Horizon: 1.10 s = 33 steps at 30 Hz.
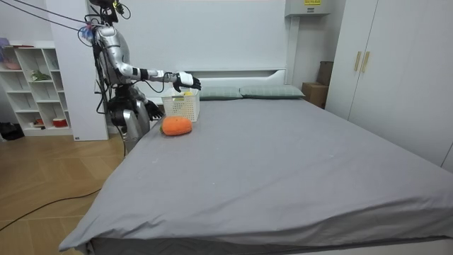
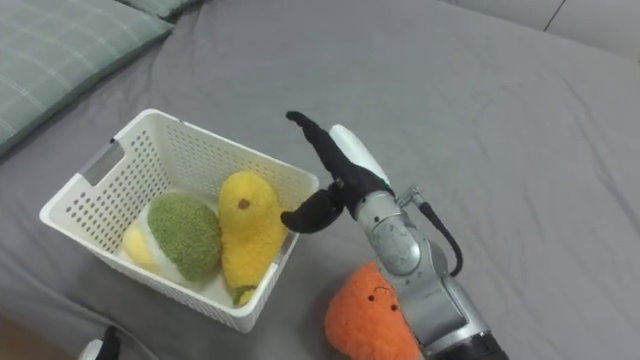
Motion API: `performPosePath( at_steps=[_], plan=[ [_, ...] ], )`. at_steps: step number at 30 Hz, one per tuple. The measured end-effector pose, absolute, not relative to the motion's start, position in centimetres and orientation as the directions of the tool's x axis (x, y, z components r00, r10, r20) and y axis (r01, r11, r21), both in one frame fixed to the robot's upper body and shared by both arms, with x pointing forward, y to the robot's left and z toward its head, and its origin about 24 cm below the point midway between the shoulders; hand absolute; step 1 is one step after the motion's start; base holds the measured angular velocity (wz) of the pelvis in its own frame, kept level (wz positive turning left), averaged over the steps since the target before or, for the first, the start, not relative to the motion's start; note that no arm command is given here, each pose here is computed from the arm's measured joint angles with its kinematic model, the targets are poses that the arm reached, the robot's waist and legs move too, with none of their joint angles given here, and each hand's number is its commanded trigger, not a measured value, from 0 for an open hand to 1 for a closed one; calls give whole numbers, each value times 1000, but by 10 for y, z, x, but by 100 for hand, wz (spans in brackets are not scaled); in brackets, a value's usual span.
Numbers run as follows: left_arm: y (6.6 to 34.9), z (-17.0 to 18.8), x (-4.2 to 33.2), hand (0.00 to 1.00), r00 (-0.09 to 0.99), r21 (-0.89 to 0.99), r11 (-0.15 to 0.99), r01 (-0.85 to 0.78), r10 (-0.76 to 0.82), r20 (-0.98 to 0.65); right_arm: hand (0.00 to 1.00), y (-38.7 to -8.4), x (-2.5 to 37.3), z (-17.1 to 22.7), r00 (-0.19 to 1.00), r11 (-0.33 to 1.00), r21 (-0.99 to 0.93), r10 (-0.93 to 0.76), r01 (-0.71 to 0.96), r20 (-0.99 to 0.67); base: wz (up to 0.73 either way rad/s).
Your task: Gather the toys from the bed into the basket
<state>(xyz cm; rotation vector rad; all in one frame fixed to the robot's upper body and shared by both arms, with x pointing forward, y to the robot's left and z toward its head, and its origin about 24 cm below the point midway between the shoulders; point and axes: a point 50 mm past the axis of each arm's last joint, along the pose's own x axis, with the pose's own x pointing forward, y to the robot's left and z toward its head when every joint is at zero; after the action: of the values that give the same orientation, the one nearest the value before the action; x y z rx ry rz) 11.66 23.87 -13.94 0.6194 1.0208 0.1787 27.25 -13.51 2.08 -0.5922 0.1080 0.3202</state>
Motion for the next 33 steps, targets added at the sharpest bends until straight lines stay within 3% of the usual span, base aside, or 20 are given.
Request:
performPosePath(
  at_steps=[10, 33],
  plan=[
    [245, -142, 99, 0, 486, 579, 806, 126, 459, -744, 0, -174, 257, -7, 960, 854, -479, 77, -203, -269, -8],
    [246, -145, 83, 0, 459, 598, 794, 109, 493, -739, 0, -194, 226, -49, 905, 864, -466, -29, -191, -424, -1]
  ],
)
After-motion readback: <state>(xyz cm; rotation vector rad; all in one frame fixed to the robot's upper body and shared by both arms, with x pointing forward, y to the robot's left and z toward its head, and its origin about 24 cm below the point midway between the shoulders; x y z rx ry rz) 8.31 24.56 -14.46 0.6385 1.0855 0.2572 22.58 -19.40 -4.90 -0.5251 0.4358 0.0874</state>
